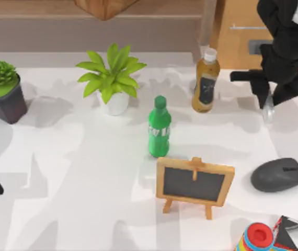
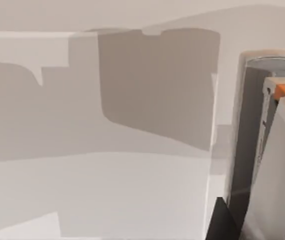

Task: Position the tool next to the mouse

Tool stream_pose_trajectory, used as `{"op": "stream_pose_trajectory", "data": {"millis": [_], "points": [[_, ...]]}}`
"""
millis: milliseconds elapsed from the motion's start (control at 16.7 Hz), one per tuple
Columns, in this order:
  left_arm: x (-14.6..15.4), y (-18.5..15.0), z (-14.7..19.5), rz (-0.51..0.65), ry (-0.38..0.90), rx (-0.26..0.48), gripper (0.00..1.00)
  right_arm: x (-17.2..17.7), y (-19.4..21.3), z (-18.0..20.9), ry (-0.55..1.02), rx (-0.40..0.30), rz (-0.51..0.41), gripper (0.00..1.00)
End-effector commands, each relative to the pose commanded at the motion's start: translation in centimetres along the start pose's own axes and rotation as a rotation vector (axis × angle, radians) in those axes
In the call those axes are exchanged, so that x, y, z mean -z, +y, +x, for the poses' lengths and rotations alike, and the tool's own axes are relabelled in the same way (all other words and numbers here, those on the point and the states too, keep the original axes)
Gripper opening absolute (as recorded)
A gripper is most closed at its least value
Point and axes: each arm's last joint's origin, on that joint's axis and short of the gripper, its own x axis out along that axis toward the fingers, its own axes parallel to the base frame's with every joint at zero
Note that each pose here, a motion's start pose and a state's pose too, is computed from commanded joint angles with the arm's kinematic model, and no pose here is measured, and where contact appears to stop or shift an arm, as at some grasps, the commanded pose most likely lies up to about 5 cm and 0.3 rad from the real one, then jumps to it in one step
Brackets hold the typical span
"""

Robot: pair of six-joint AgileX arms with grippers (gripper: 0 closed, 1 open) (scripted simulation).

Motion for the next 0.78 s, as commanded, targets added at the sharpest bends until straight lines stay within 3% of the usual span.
{"op": "stream_pose_trajectory", "data": {"millis": [660,780], "points": [[0.00,0.00,0.00,0.000,0.000,0.000,1.00,0.00,0.00,0.00,0.000,0.000,0.000,0.98],[0.00,0.00,0.00,0.000,0.000,0.000,1.00,0.00,0.00,0.00,0.000,0.000,0.000,1.00]]}}
